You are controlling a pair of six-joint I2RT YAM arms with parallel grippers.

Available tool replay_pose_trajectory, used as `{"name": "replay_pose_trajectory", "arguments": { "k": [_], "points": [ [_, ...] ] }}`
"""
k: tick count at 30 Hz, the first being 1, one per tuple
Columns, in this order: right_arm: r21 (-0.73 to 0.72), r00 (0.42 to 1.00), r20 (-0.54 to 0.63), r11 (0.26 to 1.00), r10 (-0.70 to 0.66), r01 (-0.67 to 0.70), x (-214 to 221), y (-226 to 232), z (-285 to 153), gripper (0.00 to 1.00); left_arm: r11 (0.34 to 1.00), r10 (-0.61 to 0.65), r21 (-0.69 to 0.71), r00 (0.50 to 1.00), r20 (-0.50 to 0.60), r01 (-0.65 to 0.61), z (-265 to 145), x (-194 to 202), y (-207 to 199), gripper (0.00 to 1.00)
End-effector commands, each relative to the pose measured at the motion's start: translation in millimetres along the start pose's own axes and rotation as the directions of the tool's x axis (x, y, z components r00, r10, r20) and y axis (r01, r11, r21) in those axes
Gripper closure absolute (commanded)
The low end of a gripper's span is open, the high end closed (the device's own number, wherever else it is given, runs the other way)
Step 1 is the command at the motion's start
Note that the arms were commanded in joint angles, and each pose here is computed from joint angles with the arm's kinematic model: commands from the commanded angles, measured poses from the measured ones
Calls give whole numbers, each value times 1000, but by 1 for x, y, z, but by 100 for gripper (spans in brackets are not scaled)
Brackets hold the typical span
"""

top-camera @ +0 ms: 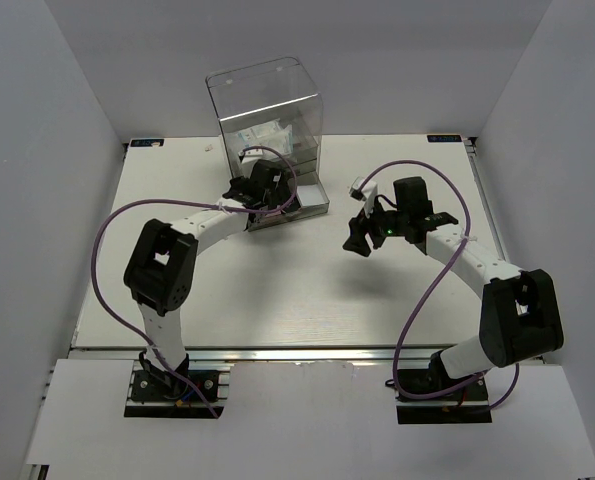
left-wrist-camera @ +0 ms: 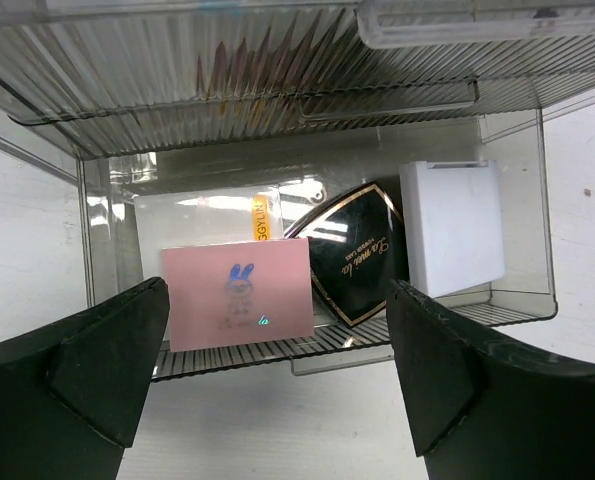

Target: Organize the makeup

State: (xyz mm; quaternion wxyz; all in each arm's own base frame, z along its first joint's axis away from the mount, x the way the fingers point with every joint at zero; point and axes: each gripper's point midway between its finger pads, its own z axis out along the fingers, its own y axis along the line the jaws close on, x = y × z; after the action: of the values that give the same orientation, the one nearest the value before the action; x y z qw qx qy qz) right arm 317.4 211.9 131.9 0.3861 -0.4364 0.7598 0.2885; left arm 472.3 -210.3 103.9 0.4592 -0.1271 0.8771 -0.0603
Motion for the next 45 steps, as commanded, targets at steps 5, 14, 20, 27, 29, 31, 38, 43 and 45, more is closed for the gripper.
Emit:
{"name": "replay_pose_trajectory", "arguments": {
  "k": [5, 14, 20, 27, 29, 31, 38, 43, 45],
  "points": [
    [-9, 999, 17, 999, -48, 48, -8, 2, -6, 30, 998, -54, 49, 995, 84, 50, -40, -45, -8, 2],
    [-226, 911, 147, 884, -385, 409, -28, 34, 8, 54, 988, -103, 120, 991, 81, 93, -119, -50, 26, 2],
    [-309, 757, 83, 706, -648, 638, -10, 45, 56, 100, 976, -194, 107, 979, 54, 188, -154, -33, 75, 2],
    [-222, 578, -20, 567, -816, 793, -10, 16, 118, 100, 940, -340, 64, 935, 105, 335, -195, -17, 129, 2],
    [-183, 564, -74, 568, -822, 803, -10, 0, 136, 100, 936, -353, 50, 929, 114, 350, -204, -12, 138, 2],
    [-127, 556, -92, 564, -826, 816, -16, -14, 154, 100, 933, -359, 39, 926, 118, 357, -208, -10, 144, 2],
    [-3, 543, -120, 547, -831, 837, -41, -50, 198, 89, 925, -379, 8, 918, 118, 381, -219, 1, 157, 2],
    [112, 528, -114, 517, -841, 848, -62, -73, 220, 79, 924, -378, -14, 918, 119, 382, -222, 1, 162, 2],
    [165, 543, -109, 524, -832, 836, -67, -78, 225, 75, 923, -381, -16, 917, 119, 385, -222, 1, 162, 2]
  ]
}}
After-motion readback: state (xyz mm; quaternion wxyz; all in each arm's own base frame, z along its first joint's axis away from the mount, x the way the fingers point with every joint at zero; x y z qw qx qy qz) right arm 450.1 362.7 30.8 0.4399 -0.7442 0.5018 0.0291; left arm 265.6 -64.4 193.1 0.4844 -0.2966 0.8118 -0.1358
